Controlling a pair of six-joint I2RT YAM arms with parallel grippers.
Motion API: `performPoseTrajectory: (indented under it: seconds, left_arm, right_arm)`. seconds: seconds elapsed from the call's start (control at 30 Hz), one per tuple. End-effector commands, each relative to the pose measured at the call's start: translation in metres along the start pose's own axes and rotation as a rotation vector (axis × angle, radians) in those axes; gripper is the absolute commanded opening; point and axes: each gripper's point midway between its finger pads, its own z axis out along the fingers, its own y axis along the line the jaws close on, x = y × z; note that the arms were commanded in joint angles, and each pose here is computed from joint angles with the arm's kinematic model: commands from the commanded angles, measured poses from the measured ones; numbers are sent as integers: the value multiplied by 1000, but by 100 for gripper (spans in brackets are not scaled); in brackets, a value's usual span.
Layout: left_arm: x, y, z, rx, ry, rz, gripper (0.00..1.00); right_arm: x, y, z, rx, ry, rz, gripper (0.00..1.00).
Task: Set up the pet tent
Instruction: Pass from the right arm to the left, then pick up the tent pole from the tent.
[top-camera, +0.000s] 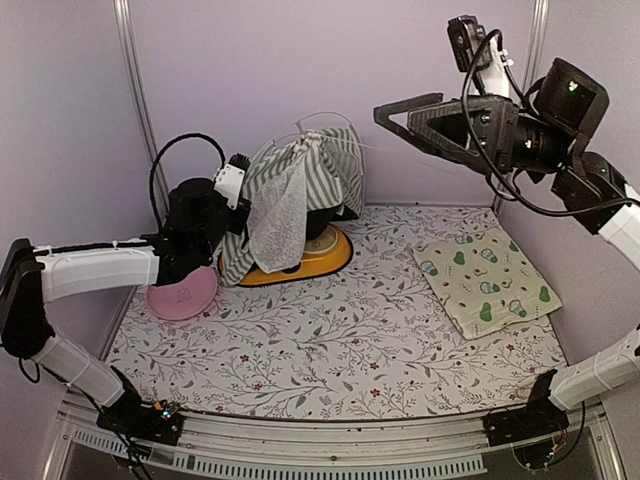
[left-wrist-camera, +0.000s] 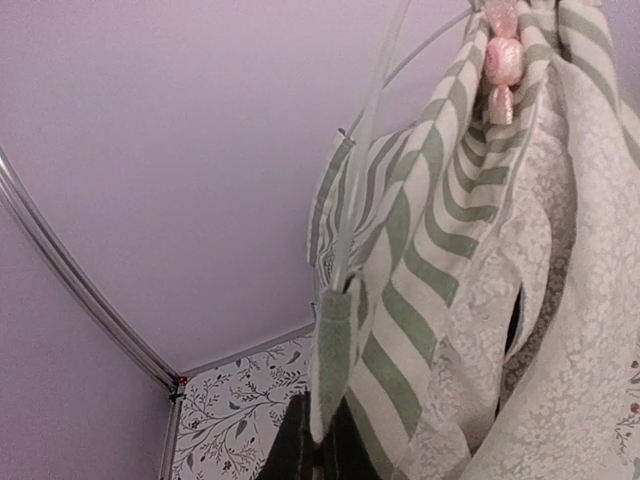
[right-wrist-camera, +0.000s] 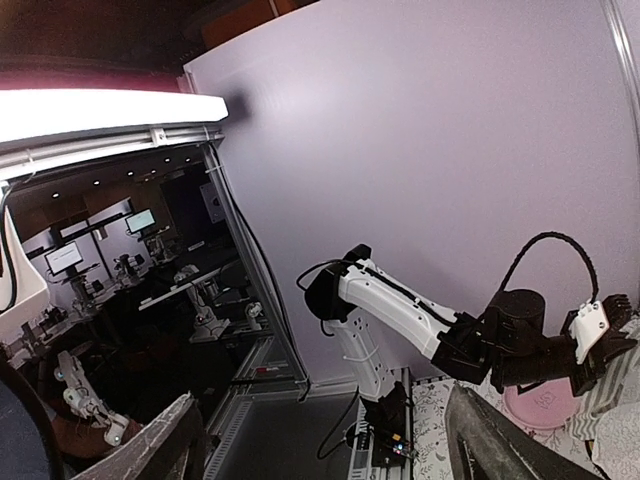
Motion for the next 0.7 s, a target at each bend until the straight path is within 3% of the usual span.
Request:
performPoseTrajectory:
  seconds: [0.0,0.17,0.33,0.67]
  left_arm:
    - [-28,22,-2,29,-129,-49,0]
    - [-28,30,-4,51,-169,13,0]
    - [-32,35,-12,62,-229,64,0]
    - [-26,35,-19,68,-246,120,0]
  right_arm:
    - [29,-23,-27,248,109,-27,86]
    - [17,-13,-61,404,112,-117,90]
    - [29,-18,-84,529,179,-50,90]
    - [144,-28,-94,481,461,360,82]
